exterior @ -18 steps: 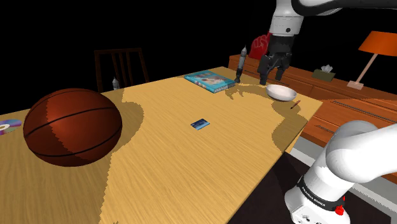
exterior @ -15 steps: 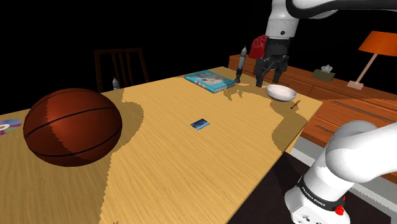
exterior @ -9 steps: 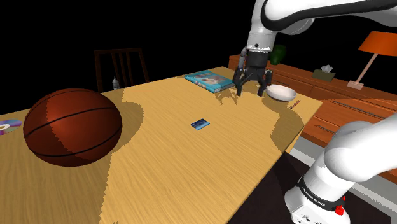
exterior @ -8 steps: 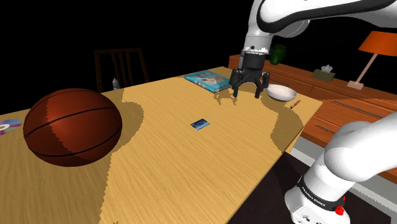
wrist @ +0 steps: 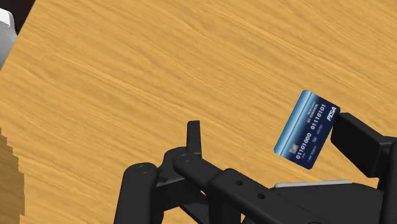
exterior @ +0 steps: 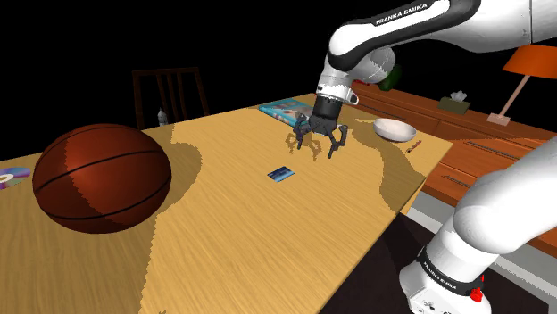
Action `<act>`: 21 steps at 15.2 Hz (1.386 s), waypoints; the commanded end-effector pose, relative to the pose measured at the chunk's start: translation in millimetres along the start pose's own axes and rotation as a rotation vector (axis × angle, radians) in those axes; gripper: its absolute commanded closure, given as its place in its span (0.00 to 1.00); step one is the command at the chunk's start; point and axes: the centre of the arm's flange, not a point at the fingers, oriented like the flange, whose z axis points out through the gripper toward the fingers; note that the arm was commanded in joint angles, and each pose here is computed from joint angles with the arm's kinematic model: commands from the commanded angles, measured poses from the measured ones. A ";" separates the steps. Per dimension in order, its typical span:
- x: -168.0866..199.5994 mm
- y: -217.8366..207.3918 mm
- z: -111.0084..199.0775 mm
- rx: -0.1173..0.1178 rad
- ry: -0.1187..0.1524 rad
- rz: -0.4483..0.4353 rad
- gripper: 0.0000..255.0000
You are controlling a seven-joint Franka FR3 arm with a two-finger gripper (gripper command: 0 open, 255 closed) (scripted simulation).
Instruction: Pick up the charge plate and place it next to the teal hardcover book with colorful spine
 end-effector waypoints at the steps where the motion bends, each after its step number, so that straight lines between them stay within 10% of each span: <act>1: 12.7 -18.0 15.0 0.042 -0.040 0.111 0.00; 8: 60.6 -59.7 72.2 0.178 -0.174 0.473 0.00; 21: 55.7 -68.1 111.1 0.178 -0.174 0.473 0.00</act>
